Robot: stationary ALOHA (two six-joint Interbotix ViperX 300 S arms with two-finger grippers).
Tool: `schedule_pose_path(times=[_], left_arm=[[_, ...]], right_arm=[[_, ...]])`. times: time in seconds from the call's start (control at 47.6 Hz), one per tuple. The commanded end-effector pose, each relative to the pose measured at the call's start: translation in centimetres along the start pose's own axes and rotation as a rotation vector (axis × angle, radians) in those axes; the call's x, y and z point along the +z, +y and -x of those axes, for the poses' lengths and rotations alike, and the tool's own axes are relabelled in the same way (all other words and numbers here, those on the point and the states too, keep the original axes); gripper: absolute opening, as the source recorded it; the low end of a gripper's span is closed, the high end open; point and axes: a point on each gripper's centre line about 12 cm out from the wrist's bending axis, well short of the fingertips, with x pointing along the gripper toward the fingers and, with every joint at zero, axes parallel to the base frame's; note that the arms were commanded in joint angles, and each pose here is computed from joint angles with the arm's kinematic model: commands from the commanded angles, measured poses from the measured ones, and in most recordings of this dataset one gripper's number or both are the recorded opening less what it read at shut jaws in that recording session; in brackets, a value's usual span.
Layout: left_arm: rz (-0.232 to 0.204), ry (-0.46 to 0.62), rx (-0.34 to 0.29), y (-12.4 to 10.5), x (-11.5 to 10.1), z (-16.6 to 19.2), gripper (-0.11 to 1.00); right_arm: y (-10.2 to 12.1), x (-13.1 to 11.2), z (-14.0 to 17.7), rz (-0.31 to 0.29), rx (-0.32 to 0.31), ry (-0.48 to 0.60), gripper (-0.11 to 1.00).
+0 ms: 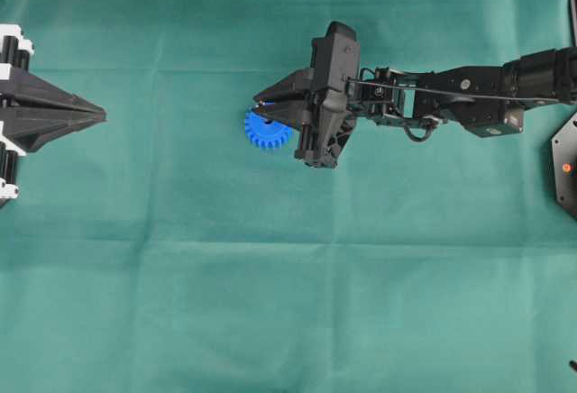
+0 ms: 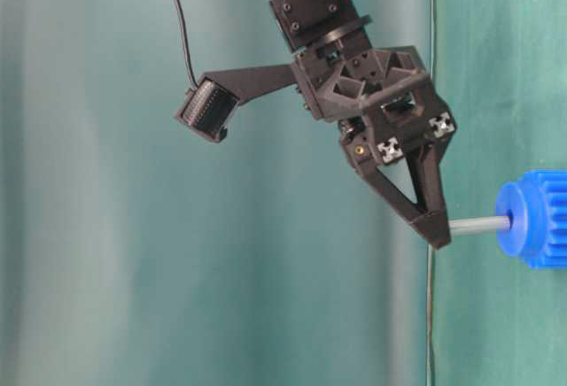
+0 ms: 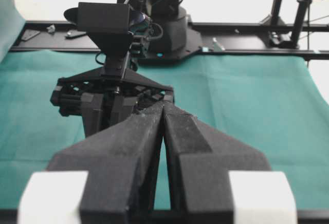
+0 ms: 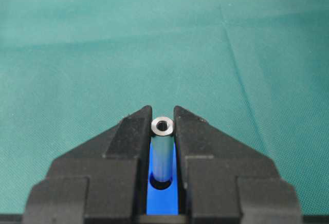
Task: Insert the shaft placed at a random location into the center hole of the small gear at another random location.
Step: 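Align the held shaft above the blue gear's center hole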
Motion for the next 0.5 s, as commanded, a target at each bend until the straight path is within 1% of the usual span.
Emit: schedule_pose_path(times=[0.0, 0.357, 0.483], left_arm=[[-0.002, -0.02, -0.001, 0.0, 0.8, -0.3, 0.0], [-0.001, -0.021, -0.002, 0.0, 0.9, -0.3, 0.0], [-0.001, -0.018, -0.002, 0.0, 0.8, -0.3, 0.0]], right_arm=[[0.1, 0.7, 0.0, 0.011, 0.002, -0.021, 0.13], [0.1, 3.0, 1.5, 0.019, 0.004, -0.072, 0.13], [0.1, 3.2, 1.7, 0.029, 0.004, -0.075, 0.13]])
